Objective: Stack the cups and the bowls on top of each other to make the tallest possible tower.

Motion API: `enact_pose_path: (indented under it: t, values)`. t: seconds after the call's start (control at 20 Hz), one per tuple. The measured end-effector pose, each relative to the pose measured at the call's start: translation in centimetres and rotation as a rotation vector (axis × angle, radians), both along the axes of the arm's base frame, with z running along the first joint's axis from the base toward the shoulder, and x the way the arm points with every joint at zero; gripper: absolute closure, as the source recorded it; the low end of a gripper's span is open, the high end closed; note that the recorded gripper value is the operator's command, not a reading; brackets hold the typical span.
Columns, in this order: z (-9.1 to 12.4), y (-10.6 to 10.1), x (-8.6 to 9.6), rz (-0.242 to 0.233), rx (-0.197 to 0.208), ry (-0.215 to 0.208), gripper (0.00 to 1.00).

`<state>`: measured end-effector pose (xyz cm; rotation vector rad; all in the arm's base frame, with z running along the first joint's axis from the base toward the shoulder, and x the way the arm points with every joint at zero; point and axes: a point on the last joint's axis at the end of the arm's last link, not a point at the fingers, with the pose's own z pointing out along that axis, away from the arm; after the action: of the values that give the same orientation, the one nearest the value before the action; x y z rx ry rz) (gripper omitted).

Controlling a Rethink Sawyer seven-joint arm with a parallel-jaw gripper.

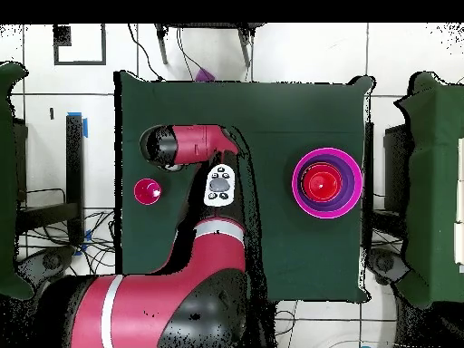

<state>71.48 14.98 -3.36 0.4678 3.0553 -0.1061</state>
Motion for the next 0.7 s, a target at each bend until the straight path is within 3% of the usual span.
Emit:
enact_pose_path:
  t: [0.2,0.4,0.6,0.65,0.7]
  values:
    - [0.8,-0.5,0.4,-0.008,-0.001,0.019,1.0]
    - [3.2,-3.0,1.0,-0.031,-0.016,0.118,1.0]
    - [6.6,-7.3,2.4,-0.044,-0.024,0.215,1.0]
    - [8.7,-10.2,3.4,-0.038,-0.025,0.249,1.0]
    - [9.5,-11.5,3.8,-0.033,-0.024,0.258,1.0]
